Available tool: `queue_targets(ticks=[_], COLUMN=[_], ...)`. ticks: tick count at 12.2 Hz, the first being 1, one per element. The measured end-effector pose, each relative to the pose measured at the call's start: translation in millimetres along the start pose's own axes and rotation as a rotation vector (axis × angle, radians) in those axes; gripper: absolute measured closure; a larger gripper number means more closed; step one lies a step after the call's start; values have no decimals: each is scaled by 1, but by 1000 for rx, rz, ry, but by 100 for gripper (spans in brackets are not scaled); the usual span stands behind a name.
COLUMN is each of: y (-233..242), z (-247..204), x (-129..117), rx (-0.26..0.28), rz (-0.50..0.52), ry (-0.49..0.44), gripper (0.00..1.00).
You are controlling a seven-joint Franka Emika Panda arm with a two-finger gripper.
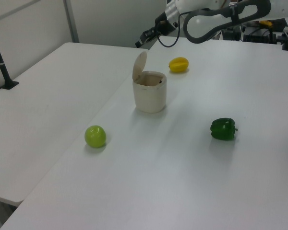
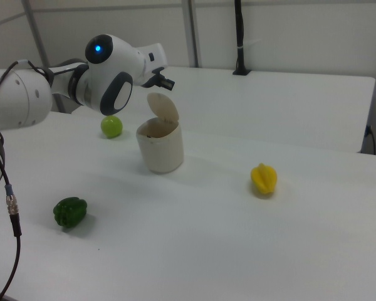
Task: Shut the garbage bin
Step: 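Push the raised lid down with the gripper fingertips onto the bin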
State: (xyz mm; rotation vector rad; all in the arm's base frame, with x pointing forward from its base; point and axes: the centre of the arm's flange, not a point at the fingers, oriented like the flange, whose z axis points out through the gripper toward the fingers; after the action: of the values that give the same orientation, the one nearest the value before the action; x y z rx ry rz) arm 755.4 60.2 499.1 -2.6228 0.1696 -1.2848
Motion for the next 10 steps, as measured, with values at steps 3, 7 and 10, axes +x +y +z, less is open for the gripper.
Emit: queue_targets(ticks=[3, 7, 10], y=[-1, 0, 1], z=[5, 8, 10], x=[-6, -11, -16], rx=[0, -2, -4], rz=[-2, -2, -1], ry=[-38, -96, -173], gripper=[99, 99, 99])
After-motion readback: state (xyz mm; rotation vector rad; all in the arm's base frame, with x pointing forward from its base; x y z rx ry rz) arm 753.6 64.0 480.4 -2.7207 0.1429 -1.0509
